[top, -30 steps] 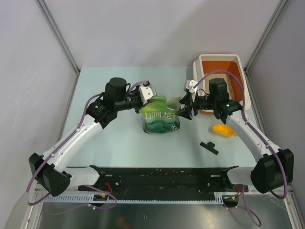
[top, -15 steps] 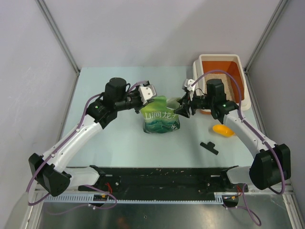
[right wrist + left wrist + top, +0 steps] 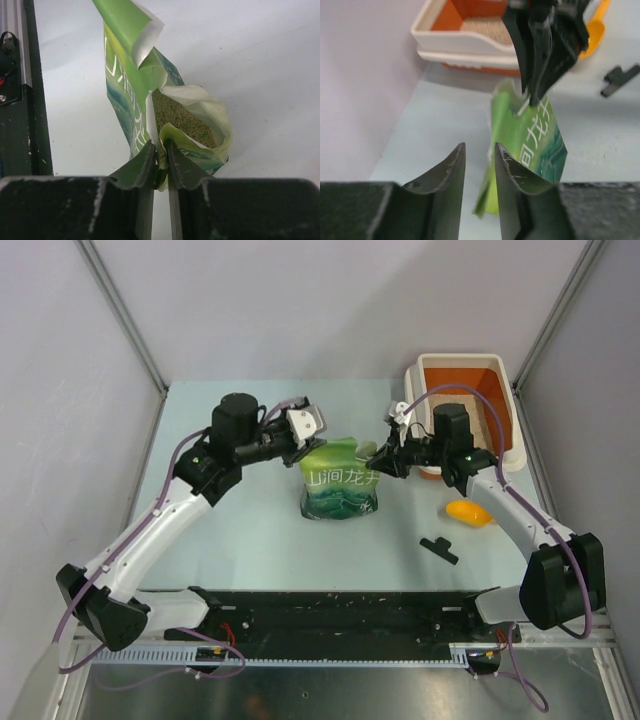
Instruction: Fill the litter box with clean litter
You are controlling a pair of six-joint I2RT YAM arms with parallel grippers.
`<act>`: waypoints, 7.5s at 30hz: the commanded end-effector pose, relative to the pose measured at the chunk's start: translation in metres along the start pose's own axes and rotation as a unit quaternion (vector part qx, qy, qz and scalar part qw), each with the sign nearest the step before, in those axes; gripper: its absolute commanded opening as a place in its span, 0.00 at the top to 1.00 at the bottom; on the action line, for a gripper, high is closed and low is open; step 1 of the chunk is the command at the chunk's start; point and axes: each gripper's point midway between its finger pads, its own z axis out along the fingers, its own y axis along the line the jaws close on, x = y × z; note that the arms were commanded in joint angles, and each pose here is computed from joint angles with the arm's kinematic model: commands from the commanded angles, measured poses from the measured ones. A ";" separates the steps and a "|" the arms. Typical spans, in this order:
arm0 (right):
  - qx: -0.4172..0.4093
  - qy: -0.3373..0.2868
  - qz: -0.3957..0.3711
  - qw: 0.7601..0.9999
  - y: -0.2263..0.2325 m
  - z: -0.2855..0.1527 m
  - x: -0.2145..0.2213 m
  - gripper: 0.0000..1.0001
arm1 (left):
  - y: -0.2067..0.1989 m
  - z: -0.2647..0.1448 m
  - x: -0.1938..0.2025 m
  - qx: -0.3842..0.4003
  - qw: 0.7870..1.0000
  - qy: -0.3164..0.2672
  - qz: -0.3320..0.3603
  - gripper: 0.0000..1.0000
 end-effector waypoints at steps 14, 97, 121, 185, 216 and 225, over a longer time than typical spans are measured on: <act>0.005 -0.016 -0.008 1.000 -0.016 -0.002 -0.002 0.94 | 0.119 0.072 0.022 -0.003 0.996 -0.024 -0.085 0.67; -0.136 -0.091 0.157 0.974 -0.017 0.019 0.006 0.66 | 0.091 0.086 0.060 0.074 0.960 -0.009 -0.271 0.60; -0.161 -0.098 0.240 0.952 -0.006 0.026 -0.001 0.61 | 0.014 -0.034 0.094 0.088 0.956 0.012 -0.280 0.12; -0.221 0.018 0.598 0.771 -0.034 0.001 -0.026 1.00 | 0.037 0.031 0.138 0.097 0.831 0.026 -0.547 1.00; -0.238 0.049 0.628 0.739 -0.024 -0.006 -0.040 1.00 | 0.087 0.002 0.033 0.033 0.991 -0.051 -0.122 0.23; -0.230 0.046 0.636 0.735 -0.027 -0.009 -0.044 1.00 | -0.003 0.066 0.053 0.149 0.983 0.009 0.106 0.23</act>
